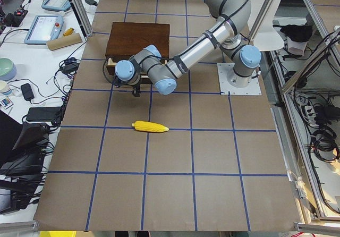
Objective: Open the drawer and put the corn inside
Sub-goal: 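Pull the drawer out of the cabinet with the left gripper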
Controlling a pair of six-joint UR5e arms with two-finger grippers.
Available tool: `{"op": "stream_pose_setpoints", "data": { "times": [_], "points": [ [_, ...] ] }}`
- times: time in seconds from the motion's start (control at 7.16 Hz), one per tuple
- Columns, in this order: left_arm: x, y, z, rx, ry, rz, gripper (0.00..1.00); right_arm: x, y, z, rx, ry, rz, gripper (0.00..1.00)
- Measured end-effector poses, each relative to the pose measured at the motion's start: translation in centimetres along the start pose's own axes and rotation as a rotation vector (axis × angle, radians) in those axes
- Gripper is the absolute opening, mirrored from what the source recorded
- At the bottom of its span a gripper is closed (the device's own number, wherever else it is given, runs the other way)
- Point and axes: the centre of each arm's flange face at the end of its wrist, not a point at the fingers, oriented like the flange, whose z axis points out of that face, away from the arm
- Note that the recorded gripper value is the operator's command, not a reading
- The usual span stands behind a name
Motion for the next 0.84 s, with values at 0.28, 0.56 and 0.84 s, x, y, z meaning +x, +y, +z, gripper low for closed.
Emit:
{"op": "stream_pose_setpoints", "data": {
  "times": [0.28,0.56,0.84],
  "points": [
    [-1.0,0.4,-0.5,0.008,0.0,-0.009,1.0,0.0,0.0,0.0,-0.001,0.0,0.0,1.0],
    [-2.3,0.9,-1.1,0.017,0.0,-0.004,1.0,0.0,0.0,0.0,-0.001,0.0,0.0,1.0],
    [-2.9,1.1,-1.5,0.024,-0.002,-0.004,1.0,0.0,0.0,0.0,-0.001,0.0,0.001,1.0]
  ]
}}
